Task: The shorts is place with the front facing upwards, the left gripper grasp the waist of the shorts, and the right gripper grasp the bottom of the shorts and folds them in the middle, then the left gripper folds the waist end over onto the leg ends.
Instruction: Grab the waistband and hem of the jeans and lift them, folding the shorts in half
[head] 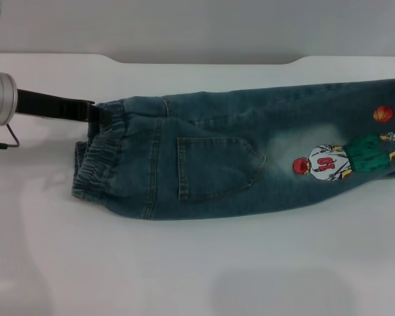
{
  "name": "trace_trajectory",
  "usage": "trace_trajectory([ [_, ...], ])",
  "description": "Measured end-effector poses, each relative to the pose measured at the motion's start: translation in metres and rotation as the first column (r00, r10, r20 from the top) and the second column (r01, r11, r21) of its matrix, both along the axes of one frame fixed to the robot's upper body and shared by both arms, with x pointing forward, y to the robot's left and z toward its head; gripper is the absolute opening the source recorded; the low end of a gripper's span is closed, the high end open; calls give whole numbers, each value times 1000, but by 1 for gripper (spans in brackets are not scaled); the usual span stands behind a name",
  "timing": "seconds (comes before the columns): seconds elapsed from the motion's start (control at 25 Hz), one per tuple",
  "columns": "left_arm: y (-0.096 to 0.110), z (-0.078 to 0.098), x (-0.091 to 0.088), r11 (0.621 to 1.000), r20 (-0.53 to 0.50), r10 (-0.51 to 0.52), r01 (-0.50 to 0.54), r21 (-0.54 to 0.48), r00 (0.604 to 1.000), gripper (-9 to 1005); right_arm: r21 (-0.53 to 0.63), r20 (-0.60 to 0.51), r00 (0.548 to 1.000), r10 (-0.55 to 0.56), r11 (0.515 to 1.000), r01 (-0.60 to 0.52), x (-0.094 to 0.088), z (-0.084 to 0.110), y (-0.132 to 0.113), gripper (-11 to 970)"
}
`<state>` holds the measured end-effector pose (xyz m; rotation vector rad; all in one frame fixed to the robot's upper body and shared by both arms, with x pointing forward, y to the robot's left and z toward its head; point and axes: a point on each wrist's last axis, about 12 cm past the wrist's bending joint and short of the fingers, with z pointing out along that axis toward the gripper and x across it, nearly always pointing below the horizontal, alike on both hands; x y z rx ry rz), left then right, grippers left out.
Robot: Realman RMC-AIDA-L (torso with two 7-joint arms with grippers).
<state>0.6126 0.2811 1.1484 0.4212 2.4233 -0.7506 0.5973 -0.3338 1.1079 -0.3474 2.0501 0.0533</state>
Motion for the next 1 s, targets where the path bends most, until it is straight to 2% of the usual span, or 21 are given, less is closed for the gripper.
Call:
trace_trajectory([
  [0.24, -1, -1, 0, 1000, -4, -4, 4, 2, 1000, 42, -14, -10, 1000, -9, 1000, 8, 5, -5, 2, 26],
  [1.0, 0, -4, -2, 1000, -10, 1, -1, -3, 1000, 89, -38, -5, 1000, 3, 999, -3, 9, -3, 5, 30],
])
